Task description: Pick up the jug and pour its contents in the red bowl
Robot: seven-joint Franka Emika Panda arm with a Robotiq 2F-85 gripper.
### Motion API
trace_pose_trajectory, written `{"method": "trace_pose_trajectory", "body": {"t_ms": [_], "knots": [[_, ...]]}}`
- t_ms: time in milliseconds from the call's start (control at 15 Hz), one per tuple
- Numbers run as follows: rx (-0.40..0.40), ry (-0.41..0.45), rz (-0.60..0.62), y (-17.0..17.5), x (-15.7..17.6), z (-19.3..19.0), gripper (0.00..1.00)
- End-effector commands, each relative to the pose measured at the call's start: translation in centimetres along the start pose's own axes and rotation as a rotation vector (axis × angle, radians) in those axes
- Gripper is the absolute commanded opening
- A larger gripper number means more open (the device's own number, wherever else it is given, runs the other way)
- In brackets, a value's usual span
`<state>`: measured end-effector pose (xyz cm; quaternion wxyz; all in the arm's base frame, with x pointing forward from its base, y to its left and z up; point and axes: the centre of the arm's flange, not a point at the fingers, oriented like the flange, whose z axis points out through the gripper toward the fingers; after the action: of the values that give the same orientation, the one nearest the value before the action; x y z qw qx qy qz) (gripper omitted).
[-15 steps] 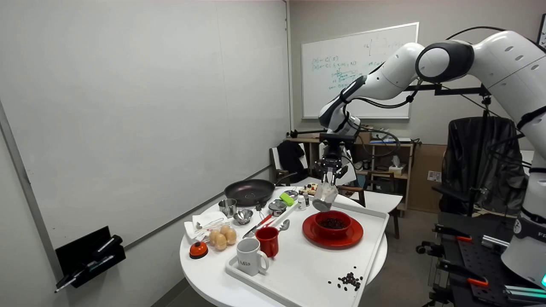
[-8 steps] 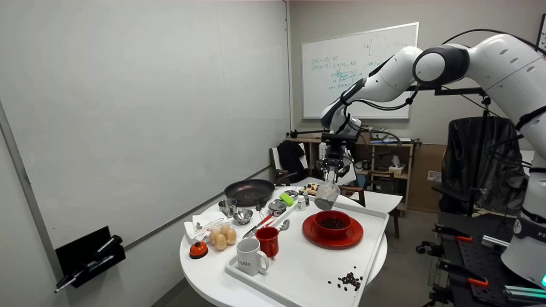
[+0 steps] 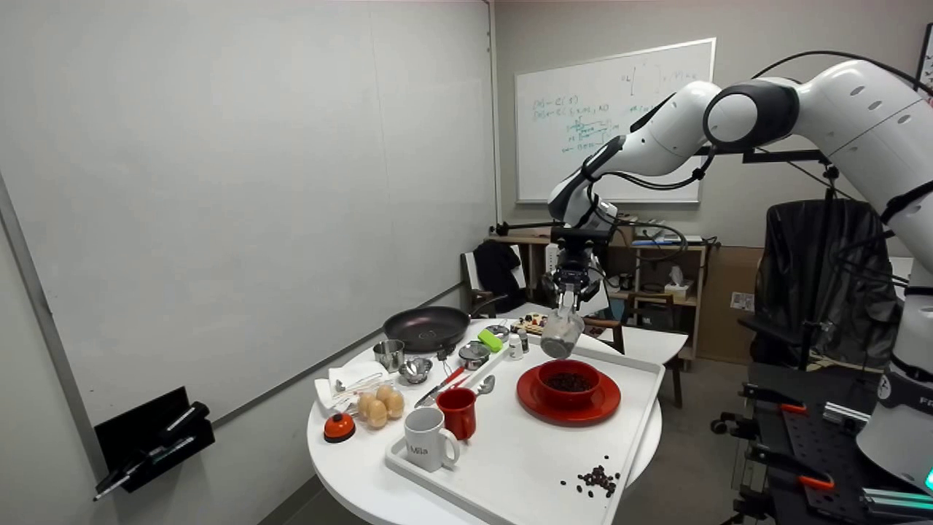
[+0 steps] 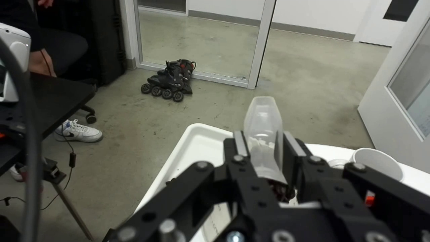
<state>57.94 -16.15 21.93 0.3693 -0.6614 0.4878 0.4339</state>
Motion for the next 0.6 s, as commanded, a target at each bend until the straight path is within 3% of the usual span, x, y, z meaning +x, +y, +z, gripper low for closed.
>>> {"method": "trace_pose_trajectory", "body": {"t_ms": [0,67,267,533], "knots": [[-0.003,-0.025,-0.002,-0.2,0.0,0.2,0.07],[-0.02,-0.12,0.004,-0.7,0.5,-0.1,0.07],[-0.027,-0.272,0.025,-0.9,1.6,-0.7,0.07],[0.03,-0.391,0.062,-0.5,3.4,-2.4,0.07]]}}
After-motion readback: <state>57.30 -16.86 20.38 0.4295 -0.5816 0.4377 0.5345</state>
